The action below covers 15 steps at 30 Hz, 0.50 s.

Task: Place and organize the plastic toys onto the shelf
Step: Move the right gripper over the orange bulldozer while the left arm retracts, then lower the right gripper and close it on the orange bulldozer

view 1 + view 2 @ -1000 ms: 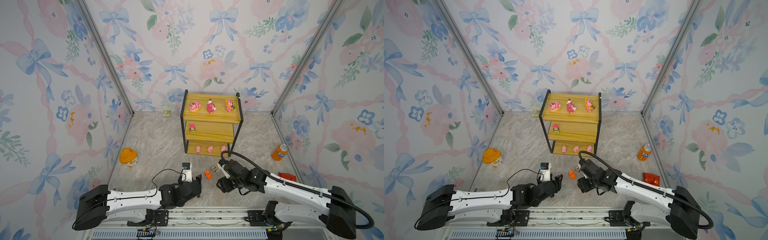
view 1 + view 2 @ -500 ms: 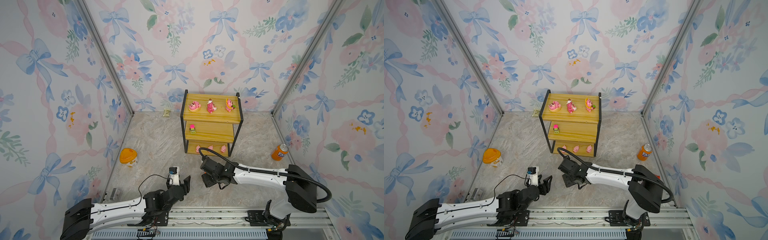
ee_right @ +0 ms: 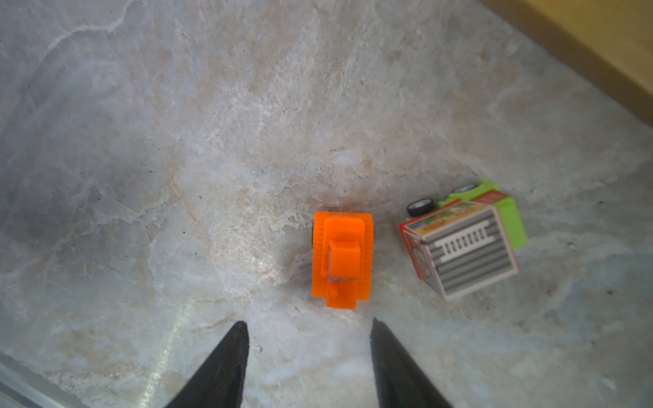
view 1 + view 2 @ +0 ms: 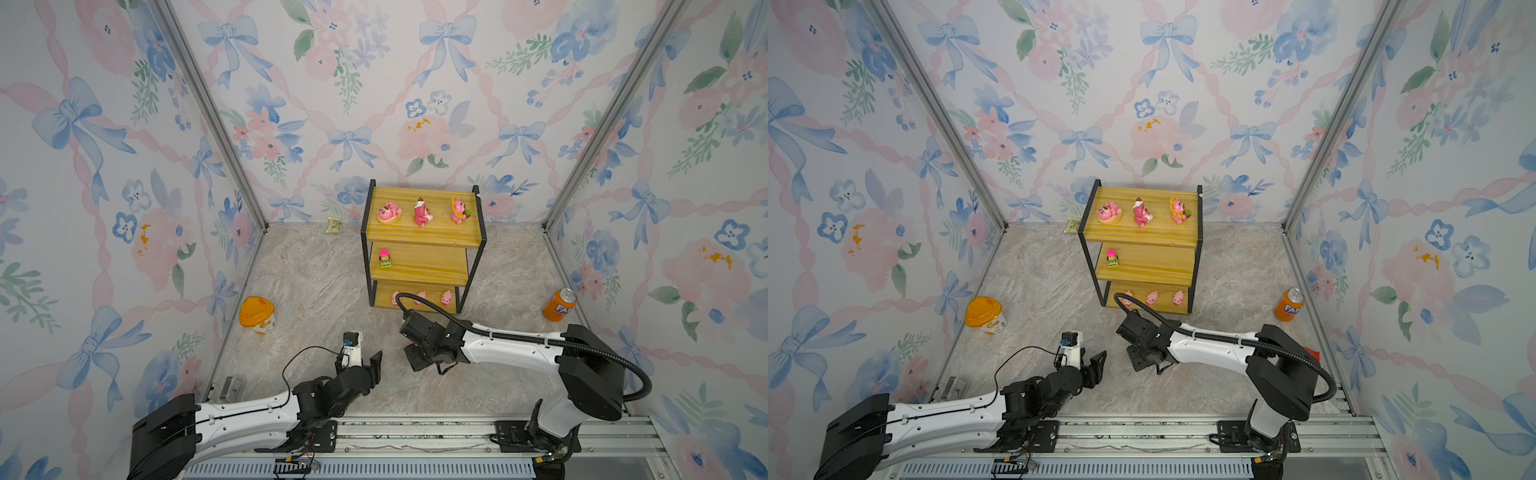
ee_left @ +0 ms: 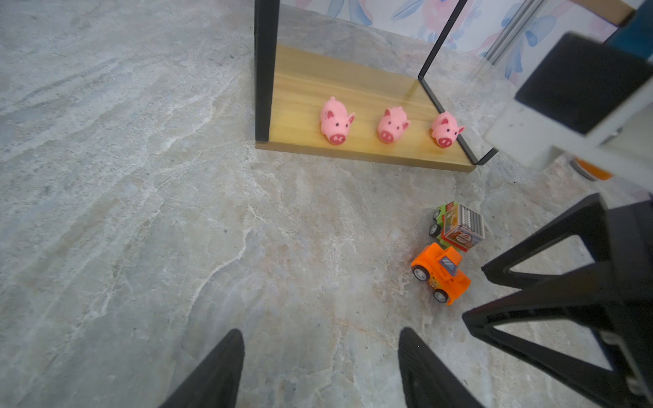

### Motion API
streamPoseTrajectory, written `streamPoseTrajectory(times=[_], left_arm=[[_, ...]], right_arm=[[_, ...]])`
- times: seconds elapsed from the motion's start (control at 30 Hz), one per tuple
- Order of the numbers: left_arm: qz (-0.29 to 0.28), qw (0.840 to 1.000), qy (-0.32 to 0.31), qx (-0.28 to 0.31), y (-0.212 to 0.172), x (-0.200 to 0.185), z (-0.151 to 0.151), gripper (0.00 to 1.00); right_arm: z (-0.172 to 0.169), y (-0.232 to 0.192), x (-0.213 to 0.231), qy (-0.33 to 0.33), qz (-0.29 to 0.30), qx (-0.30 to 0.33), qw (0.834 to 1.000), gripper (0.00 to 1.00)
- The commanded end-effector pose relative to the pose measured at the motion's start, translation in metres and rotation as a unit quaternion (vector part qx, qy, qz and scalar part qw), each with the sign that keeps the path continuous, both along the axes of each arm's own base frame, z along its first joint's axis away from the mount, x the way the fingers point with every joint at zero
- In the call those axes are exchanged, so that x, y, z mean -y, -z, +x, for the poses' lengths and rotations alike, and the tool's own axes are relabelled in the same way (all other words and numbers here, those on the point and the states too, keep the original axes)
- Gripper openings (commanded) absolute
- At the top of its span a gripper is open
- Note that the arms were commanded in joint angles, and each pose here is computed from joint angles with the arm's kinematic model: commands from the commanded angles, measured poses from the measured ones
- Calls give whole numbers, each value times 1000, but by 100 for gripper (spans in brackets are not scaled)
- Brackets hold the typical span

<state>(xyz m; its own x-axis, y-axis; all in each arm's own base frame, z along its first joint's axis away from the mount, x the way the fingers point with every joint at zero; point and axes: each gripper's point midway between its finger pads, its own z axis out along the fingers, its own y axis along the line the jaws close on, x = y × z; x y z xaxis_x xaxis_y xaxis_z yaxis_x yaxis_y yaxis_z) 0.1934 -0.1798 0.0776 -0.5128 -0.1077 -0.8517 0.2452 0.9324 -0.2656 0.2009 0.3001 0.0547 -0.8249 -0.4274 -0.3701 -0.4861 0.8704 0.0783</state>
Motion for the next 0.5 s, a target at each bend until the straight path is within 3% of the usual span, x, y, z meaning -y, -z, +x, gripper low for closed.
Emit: streamPoseTrajectory(times=[0.0, 0.47], left_arm=[[-3, 1000, 8, 10, -10, 9, 4, 70], [15, 1000, 9, 10, -7, 11, 7, 71]], right_arm=[[5, 6, 5, -11, -5, -4, 1000, 57], [8, 32, 6, -22, -14, -32, 999, 54]])
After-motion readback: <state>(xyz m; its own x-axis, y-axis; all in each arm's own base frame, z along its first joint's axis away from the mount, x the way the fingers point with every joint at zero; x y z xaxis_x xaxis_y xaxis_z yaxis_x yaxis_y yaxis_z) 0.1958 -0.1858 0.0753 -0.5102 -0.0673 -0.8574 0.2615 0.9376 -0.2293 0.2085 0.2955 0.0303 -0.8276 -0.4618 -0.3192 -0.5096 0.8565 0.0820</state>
